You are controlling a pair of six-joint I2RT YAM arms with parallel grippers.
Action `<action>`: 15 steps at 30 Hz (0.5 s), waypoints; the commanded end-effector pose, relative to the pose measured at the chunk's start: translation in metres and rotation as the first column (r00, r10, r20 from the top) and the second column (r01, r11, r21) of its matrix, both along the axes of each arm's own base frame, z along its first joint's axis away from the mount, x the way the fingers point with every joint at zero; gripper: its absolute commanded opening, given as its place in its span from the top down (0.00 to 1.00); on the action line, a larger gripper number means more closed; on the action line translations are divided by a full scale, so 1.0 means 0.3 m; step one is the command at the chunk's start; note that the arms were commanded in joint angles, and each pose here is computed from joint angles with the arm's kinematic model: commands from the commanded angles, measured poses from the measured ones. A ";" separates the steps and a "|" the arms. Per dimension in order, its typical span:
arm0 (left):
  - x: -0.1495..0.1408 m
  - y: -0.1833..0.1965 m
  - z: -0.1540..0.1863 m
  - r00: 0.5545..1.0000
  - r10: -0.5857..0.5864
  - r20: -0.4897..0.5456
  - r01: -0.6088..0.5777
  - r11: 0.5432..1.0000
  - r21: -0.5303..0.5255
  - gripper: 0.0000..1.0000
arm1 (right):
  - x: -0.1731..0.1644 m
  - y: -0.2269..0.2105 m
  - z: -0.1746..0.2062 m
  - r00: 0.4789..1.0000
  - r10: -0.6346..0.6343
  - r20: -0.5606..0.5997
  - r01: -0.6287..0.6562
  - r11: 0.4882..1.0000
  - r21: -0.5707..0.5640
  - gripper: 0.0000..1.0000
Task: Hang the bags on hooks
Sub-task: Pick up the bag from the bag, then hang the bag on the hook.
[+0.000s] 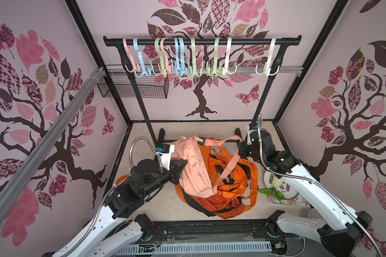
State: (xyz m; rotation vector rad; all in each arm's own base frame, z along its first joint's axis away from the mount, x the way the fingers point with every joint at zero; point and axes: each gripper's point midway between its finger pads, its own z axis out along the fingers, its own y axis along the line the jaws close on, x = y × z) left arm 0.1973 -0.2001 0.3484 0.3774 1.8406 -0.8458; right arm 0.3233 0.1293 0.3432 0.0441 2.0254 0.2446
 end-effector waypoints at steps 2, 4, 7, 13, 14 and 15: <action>-0.020 -0.034 0.235 0.976 -0.069 0.204 0.088 0.993 -0.084 1.00 | -0.042 -0.140 0.325 0.967 -0.133 0.218 0.147 0.988 -0.047 1.00; -0.028 -0.055 0.301 0.964 -0.096 0.248 0.125 0.986 -0.106 1.00 | -0.044 -0.161 0.442 0.945 -0.157 0.287 0.176 0.984 -0.042 1.00; -0.042 -0.080 0.395 0.942 -0.122 0.312 0.171 0.976 -0.136 1.00 | -0.039 -0.178 0.601 0.910 -0.177 0.375 0.206 0.978 -0.038 1.00; -0.060 -0.123 0.509 0.903 -0.137 0.407 0.214 0.965 -0.151 1.00 | 0.016 -0.159 0.805 0.865 -0.162 0.475 0.232 0.968 -0.093 1.00; -0.065 -0.131 0.523 0.897 -0.139 0.420 0.220 0.964 -0.151 1.00 | 0.021 -0.159 0.835 0.857 -0.164 0.489 0.241 0.966 -0.097 1.00; -0.068 -0.138 0.532 0.893 -0.141 0.428 0.224 0.963 -0.151 1.00 | 0.022 -0.163 0.865 0.846 -0.171 0.505 0.251 0.963 -0.095 1.00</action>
